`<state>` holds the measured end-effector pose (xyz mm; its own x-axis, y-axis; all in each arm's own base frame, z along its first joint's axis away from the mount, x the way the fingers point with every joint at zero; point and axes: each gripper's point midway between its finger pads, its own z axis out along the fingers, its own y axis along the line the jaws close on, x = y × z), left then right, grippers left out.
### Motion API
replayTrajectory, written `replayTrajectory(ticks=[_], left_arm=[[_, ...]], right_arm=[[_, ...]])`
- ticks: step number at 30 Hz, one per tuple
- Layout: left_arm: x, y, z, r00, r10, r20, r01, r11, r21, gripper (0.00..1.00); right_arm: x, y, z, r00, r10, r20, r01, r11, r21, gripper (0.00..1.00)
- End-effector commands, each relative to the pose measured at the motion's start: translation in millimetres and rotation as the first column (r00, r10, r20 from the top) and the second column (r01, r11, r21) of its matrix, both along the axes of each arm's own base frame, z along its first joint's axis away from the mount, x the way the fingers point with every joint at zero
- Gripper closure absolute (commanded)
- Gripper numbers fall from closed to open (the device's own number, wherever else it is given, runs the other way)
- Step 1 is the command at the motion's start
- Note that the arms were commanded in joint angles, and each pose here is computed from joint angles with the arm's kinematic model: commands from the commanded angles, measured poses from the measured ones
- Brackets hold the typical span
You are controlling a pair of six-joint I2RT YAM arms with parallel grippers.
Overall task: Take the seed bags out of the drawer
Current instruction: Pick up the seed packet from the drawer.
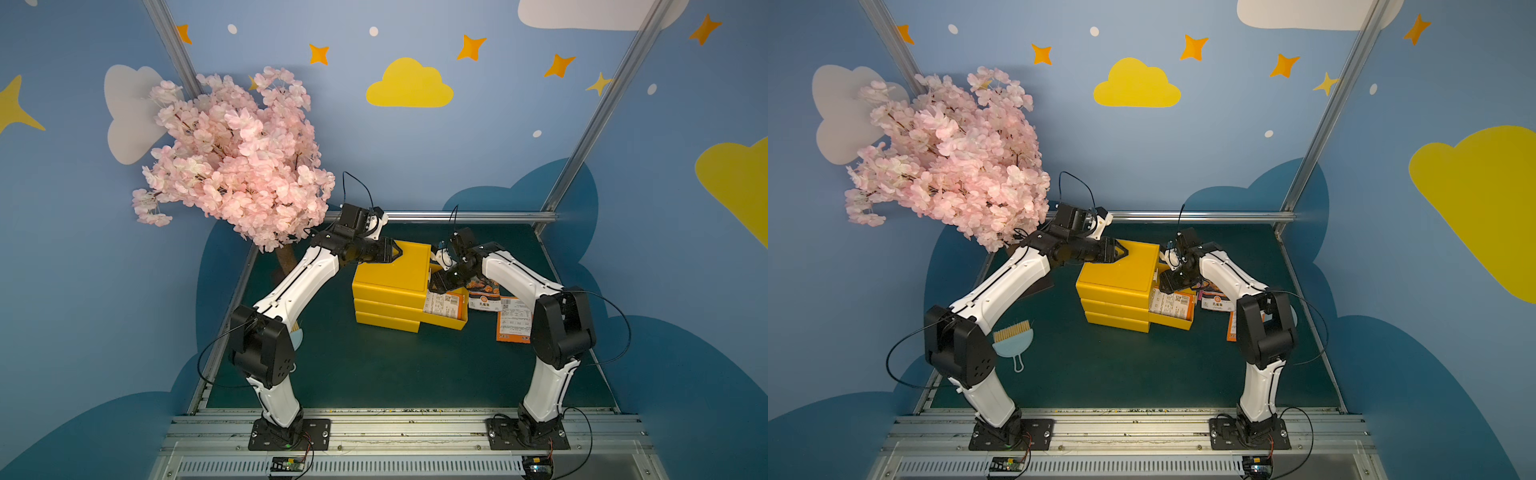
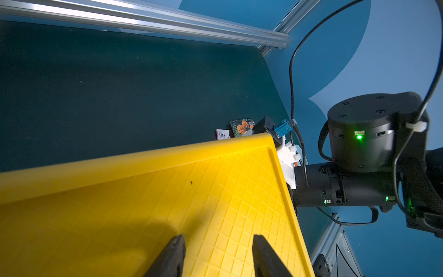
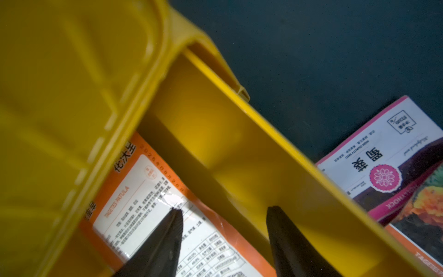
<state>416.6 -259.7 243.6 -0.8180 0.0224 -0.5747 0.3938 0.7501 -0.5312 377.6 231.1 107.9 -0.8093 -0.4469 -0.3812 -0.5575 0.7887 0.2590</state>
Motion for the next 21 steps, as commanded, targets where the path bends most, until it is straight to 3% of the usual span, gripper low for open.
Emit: replayTrajectory(ticks=[1,14,17,21], left_arm=[[-41,28,-108,0.936,0.075,-0.345,-0.001,0.978,0.210,0.48],[-40,28,-105,0.937,0.074,-0.341,-0.003,0.979,0.205,0.48],[-40,29,-105,0.938,0.075,-0.340,-0.004,0.979,0.204,0.48],[-40,29,-104,0.938,0.073,-0.339,-0.003,0.979,0.202,0.48]], right_arm=[[-9,16,0,0.997,0.072,-0.022,-0.071,0.997,0.026,0.43],[-31,20,1,0.992,0.092,-0.090,-0.089,0.996,0.031,0.58],[-35,22,7,0.991,0.096,-0.090,-0.092,0.995,0.049,0.66],[-38,23,14,0.991,0.097,-0.090,-0.091,0.993,0.069,0.83]])
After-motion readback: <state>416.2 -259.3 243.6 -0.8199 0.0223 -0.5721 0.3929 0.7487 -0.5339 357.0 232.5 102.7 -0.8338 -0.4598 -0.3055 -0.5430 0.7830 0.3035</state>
